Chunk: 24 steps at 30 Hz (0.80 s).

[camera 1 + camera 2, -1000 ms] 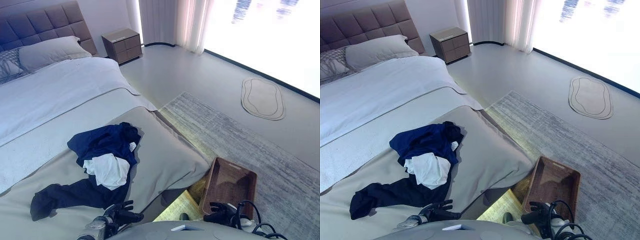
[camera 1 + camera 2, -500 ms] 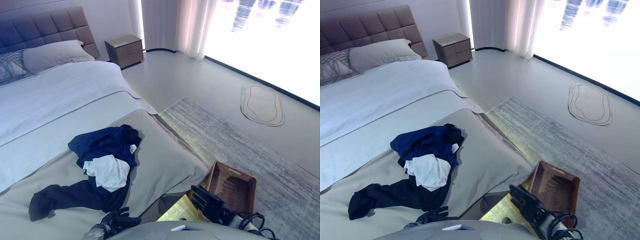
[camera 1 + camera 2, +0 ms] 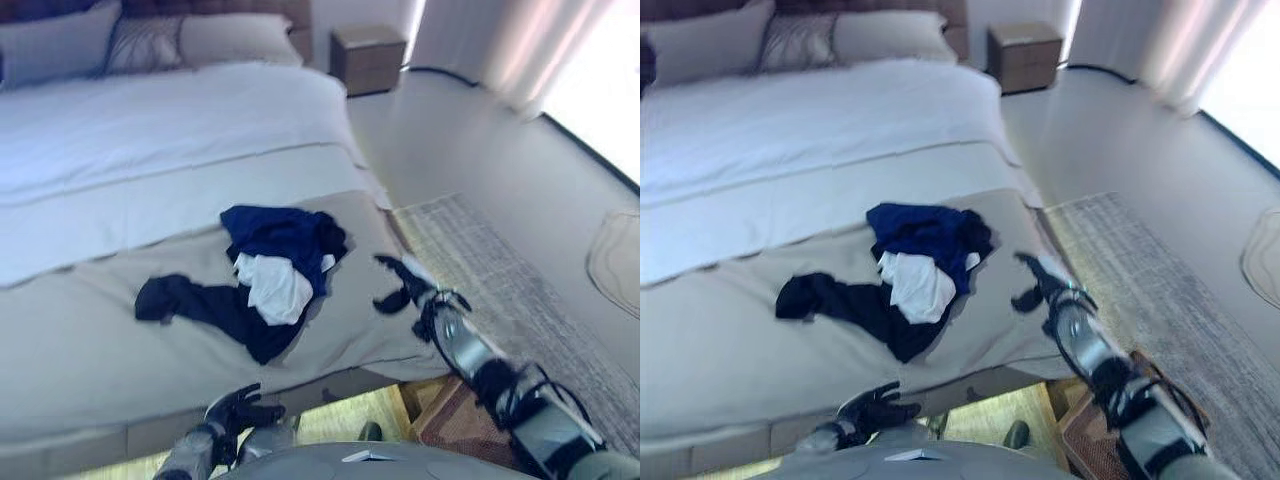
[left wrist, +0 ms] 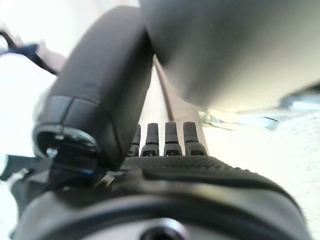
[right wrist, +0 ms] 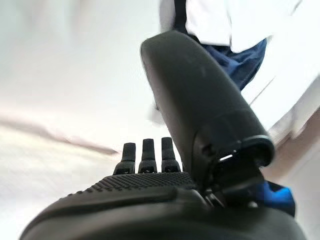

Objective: Pick up the clothes from the bed and place them into the basket

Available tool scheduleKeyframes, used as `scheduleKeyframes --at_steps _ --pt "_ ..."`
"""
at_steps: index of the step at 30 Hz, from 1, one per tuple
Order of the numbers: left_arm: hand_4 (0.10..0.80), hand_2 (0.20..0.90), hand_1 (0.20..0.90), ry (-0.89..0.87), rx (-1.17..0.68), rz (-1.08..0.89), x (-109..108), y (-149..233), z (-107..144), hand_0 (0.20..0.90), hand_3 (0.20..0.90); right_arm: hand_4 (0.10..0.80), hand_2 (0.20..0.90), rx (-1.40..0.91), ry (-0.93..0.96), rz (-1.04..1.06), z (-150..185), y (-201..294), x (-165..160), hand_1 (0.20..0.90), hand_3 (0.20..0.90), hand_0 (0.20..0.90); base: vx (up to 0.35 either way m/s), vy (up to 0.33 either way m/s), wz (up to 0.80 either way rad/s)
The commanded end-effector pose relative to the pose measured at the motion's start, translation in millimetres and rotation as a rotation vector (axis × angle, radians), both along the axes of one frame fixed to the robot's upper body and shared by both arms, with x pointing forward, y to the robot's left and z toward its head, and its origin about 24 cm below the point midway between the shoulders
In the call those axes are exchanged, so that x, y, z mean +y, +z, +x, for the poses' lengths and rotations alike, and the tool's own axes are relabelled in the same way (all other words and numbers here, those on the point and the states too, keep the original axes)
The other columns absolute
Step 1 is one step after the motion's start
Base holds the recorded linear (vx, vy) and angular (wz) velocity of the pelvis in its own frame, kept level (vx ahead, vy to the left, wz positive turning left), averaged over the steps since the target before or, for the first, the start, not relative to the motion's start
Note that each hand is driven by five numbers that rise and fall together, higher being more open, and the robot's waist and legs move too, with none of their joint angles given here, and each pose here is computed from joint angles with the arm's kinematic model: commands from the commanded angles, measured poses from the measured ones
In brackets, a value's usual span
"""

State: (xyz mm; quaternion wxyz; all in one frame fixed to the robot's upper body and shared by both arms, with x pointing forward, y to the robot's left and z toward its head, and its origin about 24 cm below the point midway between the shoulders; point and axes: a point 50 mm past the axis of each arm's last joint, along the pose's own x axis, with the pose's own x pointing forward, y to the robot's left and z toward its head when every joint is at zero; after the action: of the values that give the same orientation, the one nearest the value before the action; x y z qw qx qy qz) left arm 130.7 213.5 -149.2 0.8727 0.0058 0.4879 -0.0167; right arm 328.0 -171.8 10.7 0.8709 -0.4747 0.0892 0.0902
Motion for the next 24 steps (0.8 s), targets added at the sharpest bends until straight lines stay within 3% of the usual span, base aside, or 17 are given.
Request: scheduleKeyframes --at_steps 1,6,14,21,22,23,24 --pt "0.800 0.900 0.900 -0.040 -0.002 0.059 16.3 5.2 7.4 0.900 0.900 0.800 0.900 -0.303 0.099 -0.047 36.3 68.3 44.2 0.900 0.900 0.900 -0.045 0.034 0.52" --pt "0.800 0.900 0.900 -0.004 -0.046 0.075 32.7 12.8 16.2 0.900 0.900 0.800 0.900 -0.361 0.040 -0.174 57.7 89.9 46.5 0.900 0.900 0.900 -0.066 0.013 0.39" --pt "0.800 0.900 0.900 0.021 -0.155 0.058 41.4 25.3 34.8 0.900 0.900 0.800 0.900 -0.348 -0.024 -0.281 76.6 110.2 37.8 0.900 0.900 0.900 -0.005 -0.033 0.28" --pt "0.800 0.900 0.900 -0.016 -0.299 0.016 29.8 42.1 64.9 0.900 0.900 0.800 0.900 -0.226 -0.003 -0.403 85.7 122.0 31.0 0.900 0.900 0.900 -0.006 -0.051 0.13" --pt "0.800 0.900 0.900 -0.031 -0.319 0.013 24.9 45.5 71.6 0.900 0.900 0.405 0.561 -0.185 0.006 -0.408 86.5 122.0 31.8 0.561 0.505 0.561 0.000 -0.043 0.00" --pt "0.800 0.900 0.900 -0.039 -0.324 0.014 23.1 46.5 73.5 0.900 0.900 0.100 0.300 -0.184 0.013 -0.401 86.9 123.3 33.1 0.300 0.200 0.300 0.008 -0.047 0.00" --pt "0.800 0.900 0.900 -0.043 -0.327 0.016 22.0 47.1 74.7 0.900 0.900 0.100 0.300 -0.194 0.016 -0.385 87.5 125.8 34.3 0.300 0.200 0.300 0.018 -0.036 -0.01"
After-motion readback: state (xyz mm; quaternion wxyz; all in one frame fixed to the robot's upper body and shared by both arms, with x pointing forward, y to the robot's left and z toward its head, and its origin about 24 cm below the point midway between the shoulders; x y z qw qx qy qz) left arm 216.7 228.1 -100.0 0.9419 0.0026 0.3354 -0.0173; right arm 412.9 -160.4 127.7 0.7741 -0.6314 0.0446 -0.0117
